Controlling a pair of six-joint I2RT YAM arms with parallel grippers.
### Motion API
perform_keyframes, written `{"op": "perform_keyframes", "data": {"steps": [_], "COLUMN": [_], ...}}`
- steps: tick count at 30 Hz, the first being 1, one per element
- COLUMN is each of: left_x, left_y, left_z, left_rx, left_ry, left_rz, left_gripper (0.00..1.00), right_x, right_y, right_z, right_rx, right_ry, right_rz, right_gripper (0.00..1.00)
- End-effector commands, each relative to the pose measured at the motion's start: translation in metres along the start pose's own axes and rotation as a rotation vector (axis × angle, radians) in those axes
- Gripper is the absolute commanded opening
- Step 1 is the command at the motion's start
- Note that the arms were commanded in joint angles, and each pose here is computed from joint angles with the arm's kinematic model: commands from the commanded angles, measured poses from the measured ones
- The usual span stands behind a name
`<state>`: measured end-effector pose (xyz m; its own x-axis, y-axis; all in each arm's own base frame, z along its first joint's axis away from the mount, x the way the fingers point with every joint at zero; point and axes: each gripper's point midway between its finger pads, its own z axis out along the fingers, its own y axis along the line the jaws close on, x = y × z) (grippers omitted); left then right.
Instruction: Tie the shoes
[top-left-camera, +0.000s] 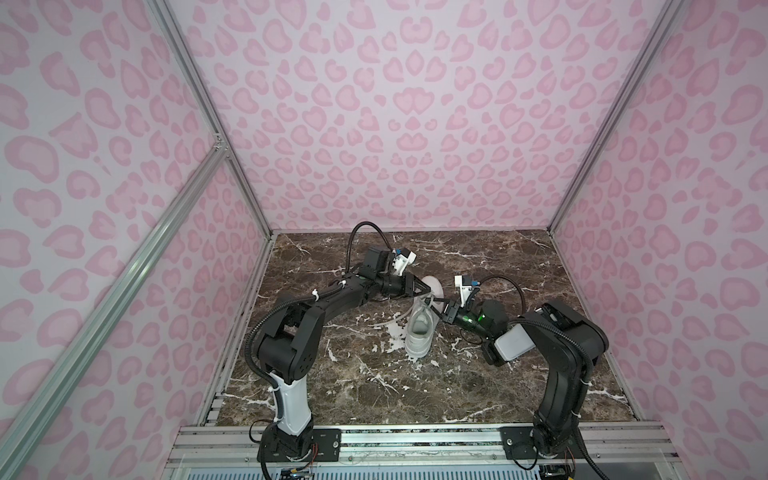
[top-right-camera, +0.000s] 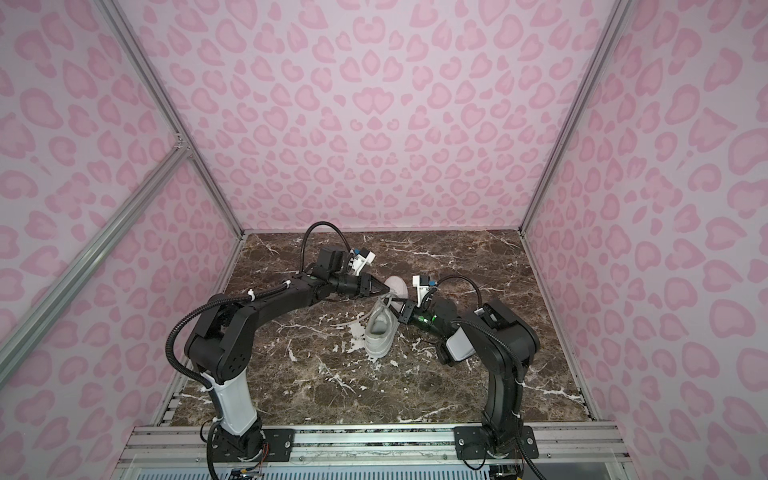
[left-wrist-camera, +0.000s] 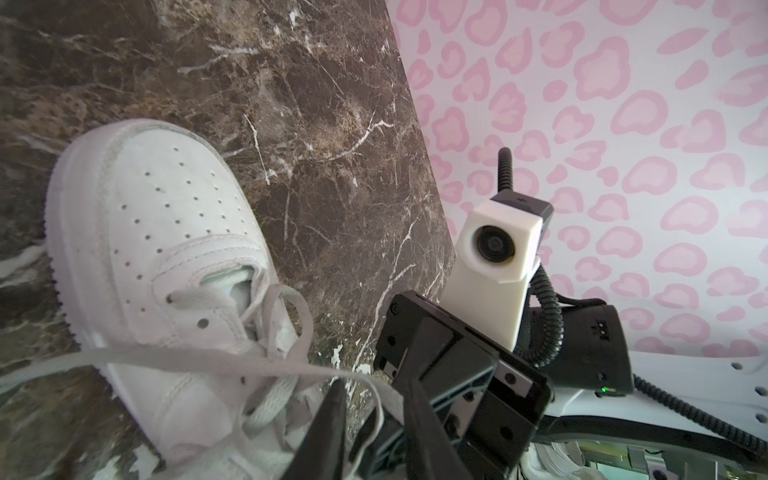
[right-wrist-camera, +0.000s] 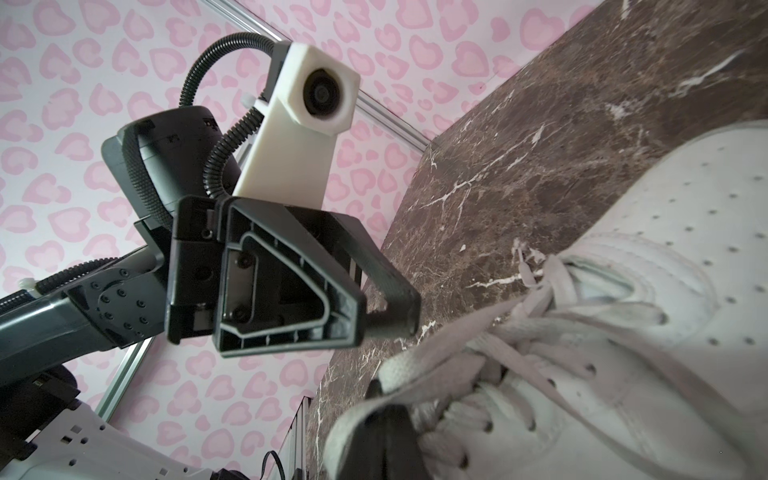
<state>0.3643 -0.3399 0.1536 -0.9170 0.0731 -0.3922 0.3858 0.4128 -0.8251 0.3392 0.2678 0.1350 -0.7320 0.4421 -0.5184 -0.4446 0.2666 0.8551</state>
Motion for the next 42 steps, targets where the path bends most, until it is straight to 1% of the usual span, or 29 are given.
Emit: {"op": "perform_keyframes", "data": {"steps": [1, 4, 12, 13, 17, 20, 23, 29, 31, 33, 37, 42], "left_x": [-0.009, -0.014, -0.018, -0.026, -0.030, -0.033, -0.036, -0.024, -0.022, -0.020, -0.013, -0.006], "left_y": [-0.005, -0.003, 0.006, 0.000, 0.001, 0.002, 0.001, 0.006, 0.010, 0.014, 0.016, 0.018], "left_z": [-0.005, -0.009, -0.012, -0.013, -0.014, -0.016, -0.014, 0.002, 0.006, 0.008, 0.013, 0.021], "left_rx": [-0.019, -0.042, -0.095, -0.090, -0.128, -0.164, -0.187, -0.291, -0.321, -0.346, -0.368, -0.385], "left_ry": [-0.021, -0.031, -0.023, -0.035, -0.021, -0.008, 0.005, 0.126, 0.154, 0.176, 0.216, 0.264], "left_rz": [0.049, 0.060, 0.078, 0.099, 0.131, 0.166, 0.207, 0.320, 0.337, 0.345, 0.372, 0.404], "left_gripper": [0.29, 0.29, 0.29, 0.29, 0.29, 0.30, 0.30, 0.32, 0.32, 0.32, 0.32, 0.33], "right_x": [0.003, 0.010, 0.030, 0.032, 0.042, 0.040, 0.046, 0.048, 0.053, 0.057, 0.061, 0.062], "right_y": [-0.005, -0.012, -0.031, -0.034, -0.042, -0.041, -0.045, -0.047, -0.052, -0.053, -0.062, -0.070], "right_z": [-0.006, -0.014, -0.031, -0.034, -0.044, -0.050, -0.055, -0.059, -0.064, -0.065, -0.072, -0.070], "right_rx": [0.032, 0.084, 0.262, 0.290, 0.376, 0.395, 0.438, 0.473, 0.509, 0.515, 0.566, 0.598], "right_ry": [0.014, 0.049, 0.205, 0.232, 0.329, 0.332, 0.389, 0.429, 0.475, 0.504, 0.528, 0.548], "right_rz": [-0.015, -0.014, -0.048, -0.056, -0.078, -0.081, -0.086, -0.097, -0.090, -0.081, -0.070, -0.038], "right_gripper": [0.00, 0.00, 0.00, 0.00, 0.00, 0.00, 0.00, 0.00, 0.00, 0.00, 0.00, 0.00]}}
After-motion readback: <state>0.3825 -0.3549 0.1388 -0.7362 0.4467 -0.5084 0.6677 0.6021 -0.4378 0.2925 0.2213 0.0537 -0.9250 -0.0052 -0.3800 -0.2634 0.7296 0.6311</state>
